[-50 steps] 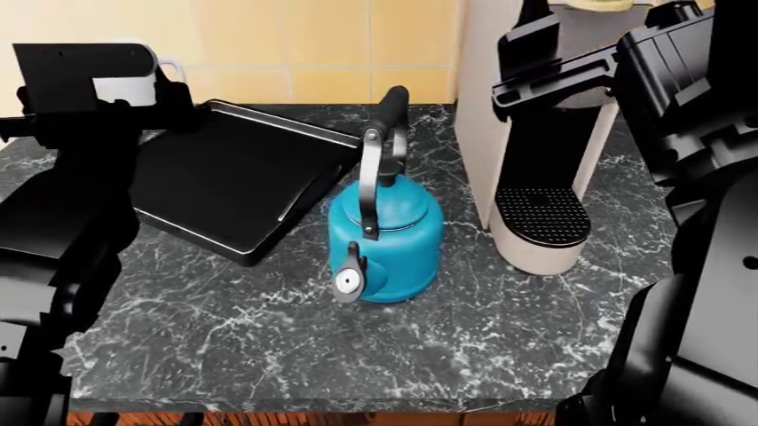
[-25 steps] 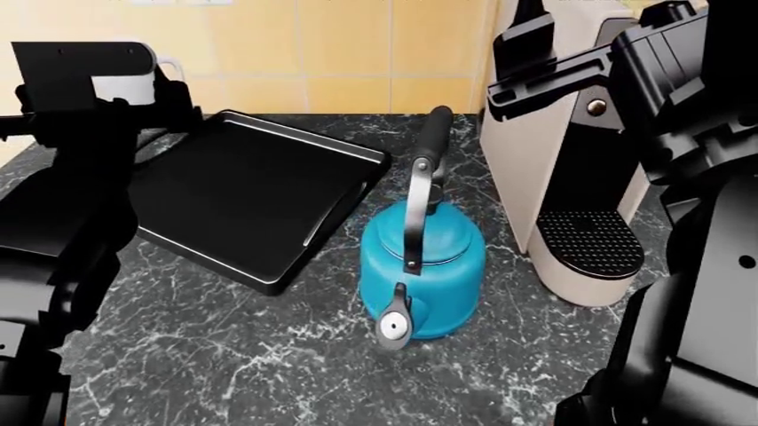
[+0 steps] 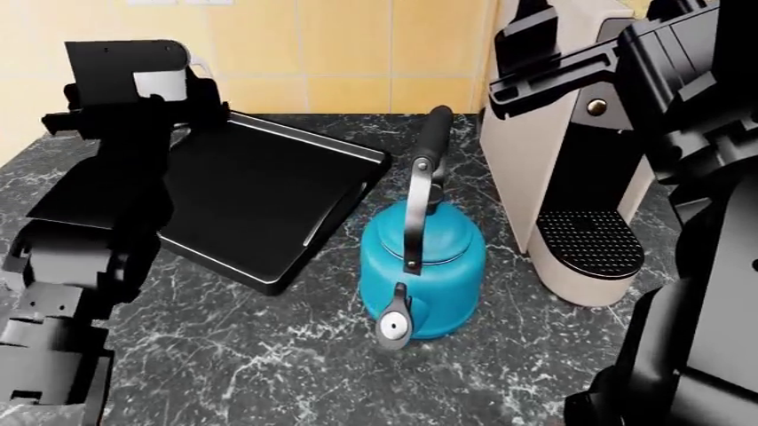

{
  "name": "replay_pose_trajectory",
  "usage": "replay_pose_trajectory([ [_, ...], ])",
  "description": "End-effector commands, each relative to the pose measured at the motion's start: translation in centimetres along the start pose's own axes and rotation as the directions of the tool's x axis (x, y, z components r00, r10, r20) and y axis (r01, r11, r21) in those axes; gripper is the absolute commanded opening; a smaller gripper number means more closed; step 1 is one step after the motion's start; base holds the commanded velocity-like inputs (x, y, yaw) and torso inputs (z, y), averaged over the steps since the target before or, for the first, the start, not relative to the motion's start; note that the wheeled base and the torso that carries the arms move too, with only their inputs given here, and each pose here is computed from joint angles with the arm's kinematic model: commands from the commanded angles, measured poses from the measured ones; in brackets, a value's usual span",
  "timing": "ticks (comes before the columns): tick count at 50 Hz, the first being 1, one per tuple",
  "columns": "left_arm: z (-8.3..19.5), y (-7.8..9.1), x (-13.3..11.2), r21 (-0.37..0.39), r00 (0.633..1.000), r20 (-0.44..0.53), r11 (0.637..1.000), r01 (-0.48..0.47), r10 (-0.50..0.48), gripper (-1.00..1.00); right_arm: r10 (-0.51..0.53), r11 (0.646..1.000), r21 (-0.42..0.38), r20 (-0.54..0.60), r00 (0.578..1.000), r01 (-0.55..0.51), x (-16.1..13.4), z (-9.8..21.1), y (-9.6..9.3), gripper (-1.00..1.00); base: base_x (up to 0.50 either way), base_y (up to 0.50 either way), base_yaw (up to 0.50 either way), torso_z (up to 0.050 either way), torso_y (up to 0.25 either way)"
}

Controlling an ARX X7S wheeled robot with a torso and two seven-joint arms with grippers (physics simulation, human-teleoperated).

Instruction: Pick the kettle from the counter and place it on the tray. Then pick the mug from the cabinet and place it on the tray. Then close the cabinet doors.

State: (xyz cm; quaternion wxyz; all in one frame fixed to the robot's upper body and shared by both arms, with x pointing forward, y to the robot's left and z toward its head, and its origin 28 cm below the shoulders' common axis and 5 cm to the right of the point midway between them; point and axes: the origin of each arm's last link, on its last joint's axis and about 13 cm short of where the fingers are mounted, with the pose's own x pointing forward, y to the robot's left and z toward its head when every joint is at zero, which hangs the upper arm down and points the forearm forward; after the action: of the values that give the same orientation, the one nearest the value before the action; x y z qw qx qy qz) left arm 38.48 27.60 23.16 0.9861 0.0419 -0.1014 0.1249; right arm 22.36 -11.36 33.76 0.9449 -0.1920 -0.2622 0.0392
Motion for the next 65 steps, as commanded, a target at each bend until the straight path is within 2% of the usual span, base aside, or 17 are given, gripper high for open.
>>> replay_pose_trajectory([
  [1, -2.3, -1.3, 1.2, -0.019, 1.000, -0.025, 1.000, -0.009, 0.008, -1.00, -0.004, 1.000, -0.005, -0.002, 1.000, 0.004, -0.2, 0.2, -0.1, 1.00, 0.00, 0.00, 0.00, 0.000, 0.000],
  [15, -6.2, -1.5, 2.6, 0.008, 0.997, -0.043, 0.998, -0.064, 0.064, -1.00, -0.006, 1.000, -0.006, -0.013, 1.000, 0.006, -0.3, 0.0, 0.0, 1.00, 0.00, 0.00, 0.00, 0.001, 0.001],
  [65, -9.6, -0.2, 1.0, 0.044, 0.980, -0.137, 0.989, -0.138, 0.143, -1.00, 0.002, 1.000, -0.001, -0.023, 1.000, -0.002, 0.0, -0.5, 0.3, 1.00, 0.00, 0.00, 0.00, 0.000, 0.000],
])
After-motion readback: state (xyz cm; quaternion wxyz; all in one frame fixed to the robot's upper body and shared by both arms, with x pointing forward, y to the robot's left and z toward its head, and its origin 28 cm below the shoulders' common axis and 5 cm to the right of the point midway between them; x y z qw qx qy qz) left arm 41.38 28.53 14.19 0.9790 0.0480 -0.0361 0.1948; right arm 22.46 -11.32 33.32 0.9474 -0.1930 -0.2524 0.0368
